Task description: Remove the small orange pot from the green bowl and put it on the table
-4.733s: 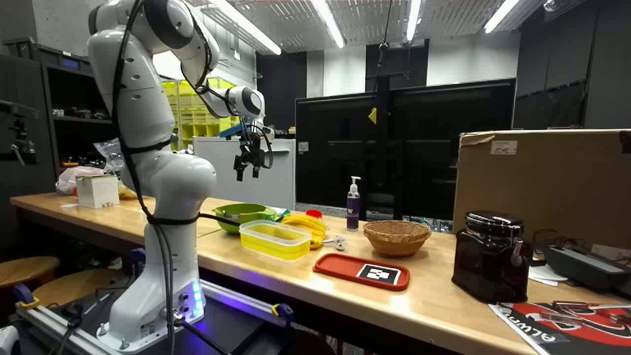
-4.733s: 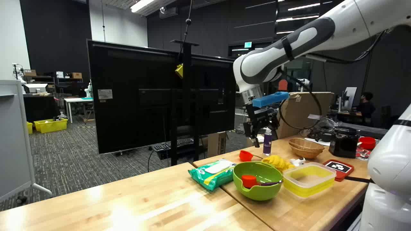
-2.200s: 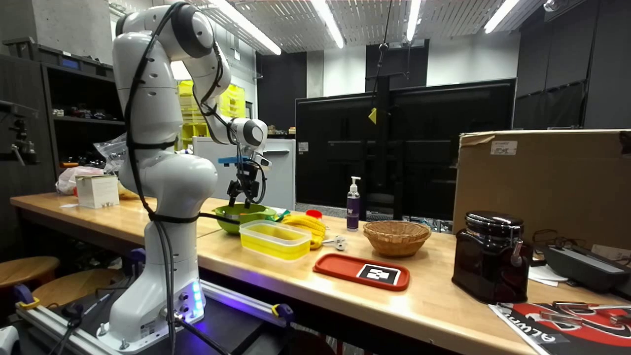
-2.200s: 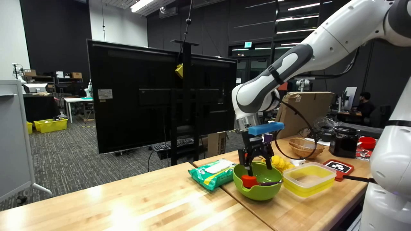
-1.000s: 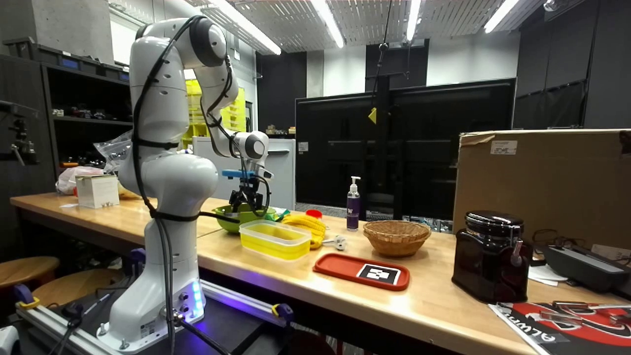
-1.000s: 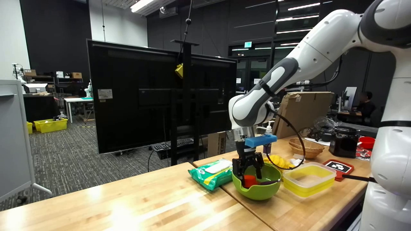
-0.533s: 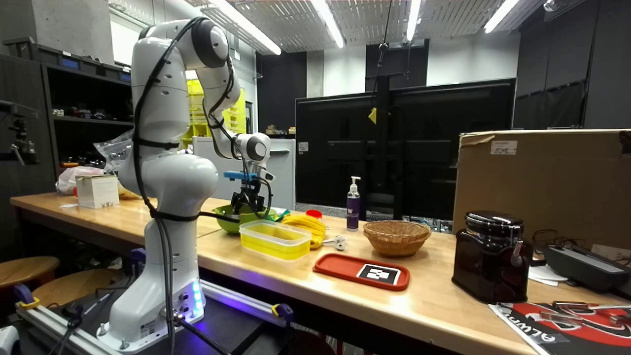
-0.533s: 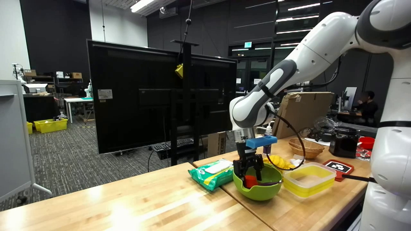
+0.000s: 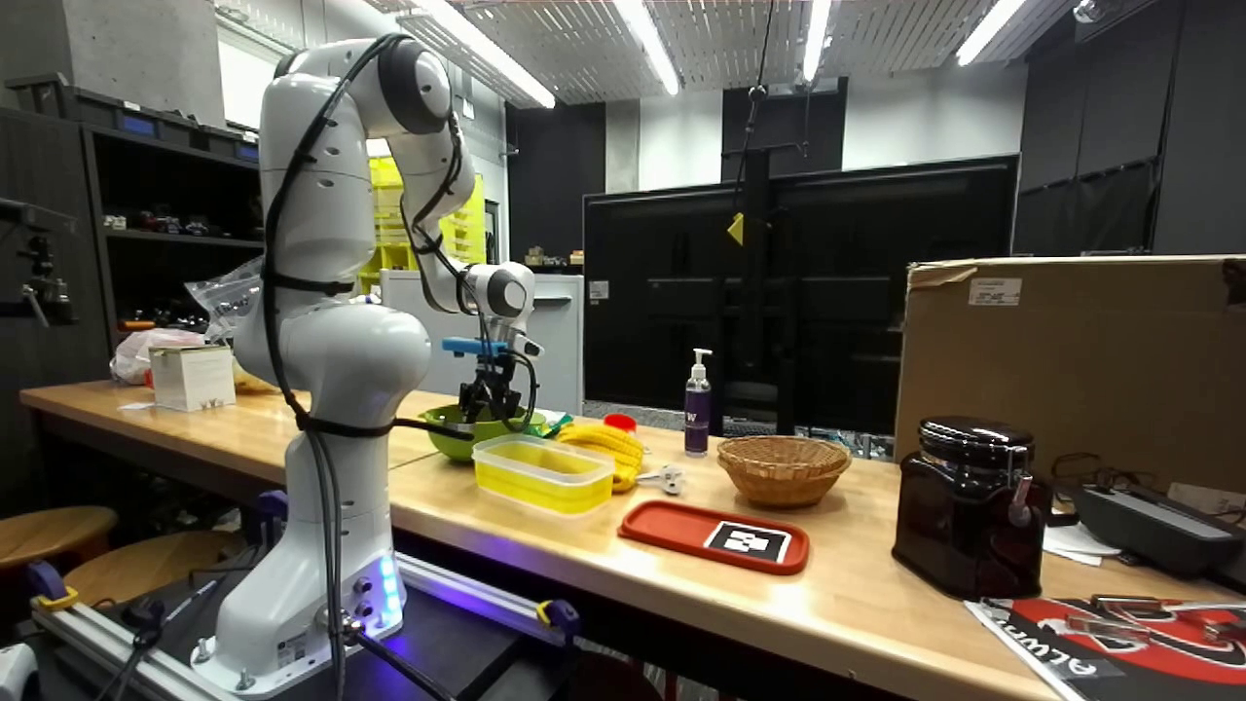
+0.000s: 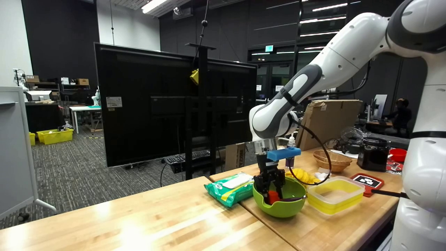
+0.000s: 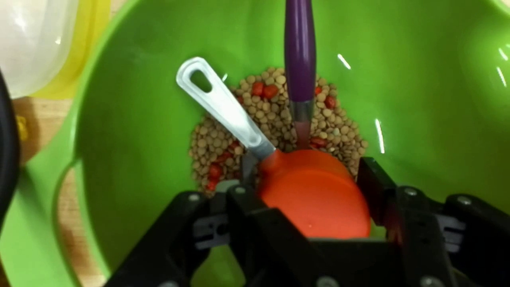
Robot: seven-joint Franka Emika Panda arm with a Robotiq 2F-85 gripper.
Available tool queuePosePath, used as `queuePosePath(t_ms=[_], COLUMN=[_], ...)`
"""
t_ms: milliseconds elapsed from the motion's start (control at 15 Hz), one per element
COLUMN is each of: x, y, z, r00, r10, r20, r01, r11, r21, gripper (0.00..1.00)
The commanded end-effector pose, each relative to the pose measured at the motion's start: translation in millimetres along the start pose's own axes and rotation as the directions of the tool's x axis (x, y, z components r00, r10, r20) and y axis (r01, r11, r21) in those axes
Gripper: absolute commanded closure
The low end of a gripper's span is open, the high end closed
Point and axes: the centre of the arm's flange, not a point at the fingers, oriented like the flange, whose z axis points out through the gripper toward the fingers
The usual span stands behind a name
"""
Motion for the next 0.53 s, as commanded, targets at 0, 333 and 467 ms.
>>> queuePosePath(t_ms=[0,333,467], x=[-0.8,-2.7,-3.5], y=[-2.6,-2.6,-3.0], z=[-0.1,-9.1,-16.2], r00=[1.0,1.0,1.0], r10=[-0.001,0.005,0.008], r20=[-0.001,-0.005,-0.005], r01=[0.001,-0.005,-0.008], r11=[1.0,1.0,1.0], r21=[0.018,0.001,-0.011], gripper=[0.62,0.62,0.62])
